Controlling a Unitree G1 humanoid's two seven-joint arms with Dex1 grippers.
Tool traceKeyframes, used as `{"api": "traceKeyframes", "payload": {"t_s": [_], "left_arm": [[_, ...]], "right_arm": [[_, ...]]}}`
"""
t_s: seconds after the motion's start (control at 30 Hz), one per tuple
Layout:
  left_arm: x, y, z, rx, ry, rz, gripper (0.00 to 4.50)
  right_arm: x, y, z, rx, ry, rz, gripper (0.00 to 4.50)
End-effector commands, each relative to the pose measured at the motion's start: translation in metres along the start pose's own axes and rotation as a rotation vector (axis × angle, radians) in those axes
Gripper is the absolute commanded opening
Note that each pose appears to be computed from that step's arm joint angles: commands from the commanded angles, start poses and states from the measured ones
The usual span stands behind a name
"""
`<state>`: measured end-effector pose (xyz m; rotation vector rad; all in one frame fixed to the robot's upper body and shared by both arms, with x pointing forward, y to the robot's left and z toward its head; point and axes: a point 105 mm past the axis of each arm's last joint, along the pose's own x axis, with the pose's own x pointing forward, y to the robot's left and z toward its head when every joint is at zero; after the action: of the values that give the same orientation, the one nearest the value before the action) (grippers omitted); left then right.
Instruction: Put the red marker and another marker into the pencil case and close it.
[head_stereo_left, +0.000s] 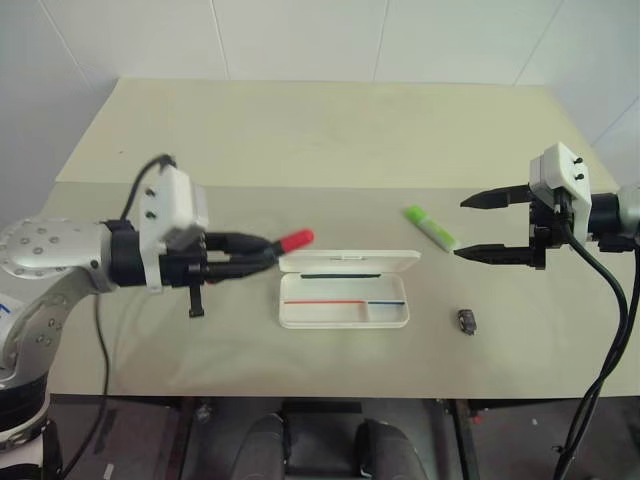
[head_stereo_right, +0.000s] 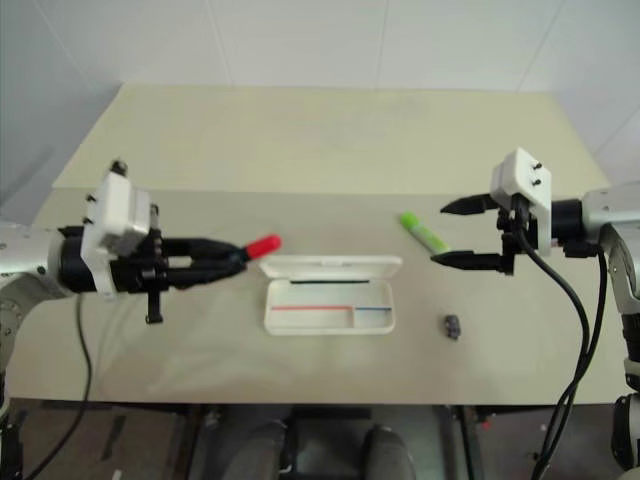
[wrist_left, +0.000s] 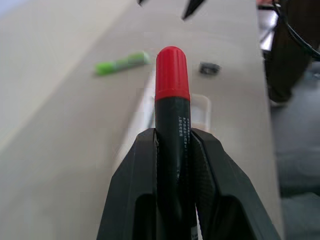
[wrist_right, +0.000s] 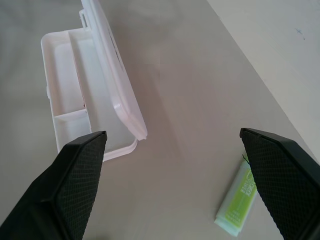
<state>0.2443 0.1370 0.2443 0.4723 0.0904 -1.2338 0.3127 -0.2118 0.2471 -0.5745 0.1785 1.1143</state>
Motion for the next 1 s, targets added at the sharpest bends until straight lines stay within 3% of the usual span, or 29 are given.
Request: {"api": "traceKeyframes", "payload": {"t_s": [0.03, 0.37, 0.5, 0.7, 1.0], "left_arm": [[0.002, -0.004, 0.004, 0.066, 0.012, -0.017, 0.59], [0.055, -0.020, -0.030, 0.156, 0.147, -0.148, 0.59], [0.079, -0.010, -0.046, 0.261, 0.219, -0.103, 0.59], [0.105, -0.001, -0.048, 0.351, 0.226, -0.057, 0.59], [0.123, -0.018, -0.048, 0.384, 0.221, -0.096, 0.59]], "right_arm": [[-0.013, -0.001, 0.010, -0.039, -0.009, -0.039, 4.50], [-0.011, -0.001, 0.010, -0.037, -0.015, -0.047, 4.50], [-0.014, -0.001, 0.009, -0.032, -0.012, -0.058, 4.50], [-0.015, 0.001, 0.008, -0.026, -0.012, -0.065, 4.50], [-0.016, 0.004, 0.008, -0.020, -0.010, -0.067, 4.50]]}}
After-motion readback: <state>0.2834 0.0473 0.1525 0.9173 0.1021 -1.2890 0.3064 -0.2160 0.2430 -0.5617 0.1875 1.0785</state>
